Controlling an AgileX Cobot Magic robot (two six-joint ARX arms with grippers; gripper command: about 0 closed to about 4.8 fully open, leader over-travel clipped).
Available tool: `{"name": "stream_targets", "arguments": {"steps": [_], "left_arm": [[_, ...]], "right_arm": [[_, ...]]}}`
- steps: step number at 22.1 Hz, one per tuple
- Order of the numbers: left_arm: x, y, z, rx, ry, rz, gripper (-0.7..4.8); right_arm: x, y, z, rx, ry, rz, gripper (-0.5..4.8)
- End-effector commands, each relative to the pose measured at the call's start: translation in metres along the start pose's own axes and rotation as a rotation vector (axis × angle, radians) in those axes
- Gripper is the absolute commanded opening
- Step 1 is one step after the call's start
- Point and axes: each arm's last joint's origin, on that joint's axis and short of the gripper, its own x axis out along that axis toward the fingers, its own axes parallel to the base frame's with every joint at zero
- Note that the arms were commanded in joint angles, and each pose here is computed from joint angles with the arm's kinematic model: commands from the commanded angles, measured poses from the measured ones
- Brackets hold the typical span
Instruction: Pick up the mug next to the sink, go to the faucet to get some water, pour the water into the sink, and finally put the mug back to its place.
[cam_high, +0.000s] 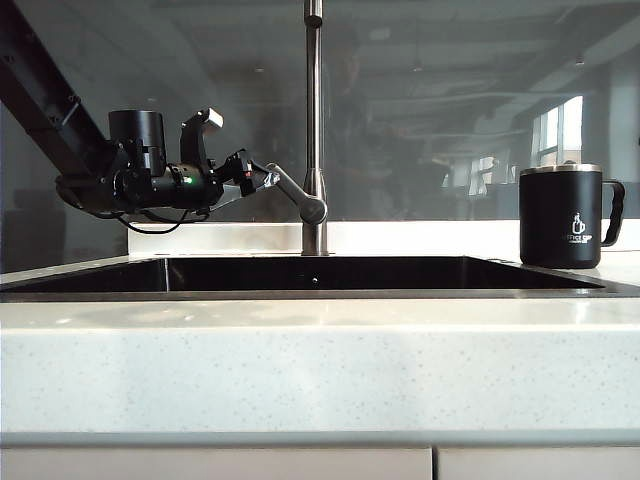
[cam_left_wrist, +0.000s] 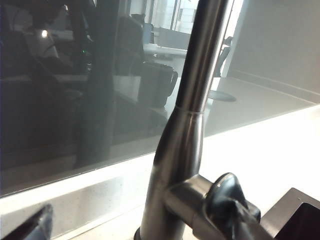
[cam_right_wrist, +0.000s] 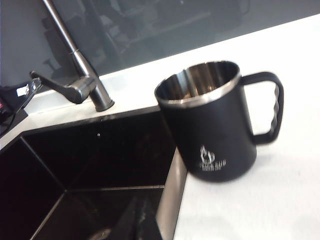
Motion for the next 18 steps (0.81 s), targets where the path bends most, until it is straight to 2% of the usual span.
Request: {"name": "stream_targets", "arguments": {"steps": [1, 7, 11, 18], "left_arm": [[0.0, 0.001, 0.002, 0.004, -0.005, 0.009, 4.58], [0.0, 0.001, 0.002, 0.004, -0.005, 0.009, 4.58], [0.0, 0.001, 0.001, 0.0, 0.001, 0.009, 4.58], [0.0, 0.001, 0.001, 0.002, 0.001, 0.01, 4.58]], "right_arm": [[-0.014, 0.002, -0.01, -0.014, 0.011, -0.044, -0.07], [-0.057, 0.009, -0.041, -0.05, -0.089, -0.127, -0.07], [-0.068, 0.016, -0.044, -0.07, -0.08, -0.148, -0.07], [-0.076, 0.025, -0.043, -0.131, -0.136, -0.155, -0.07]]}}
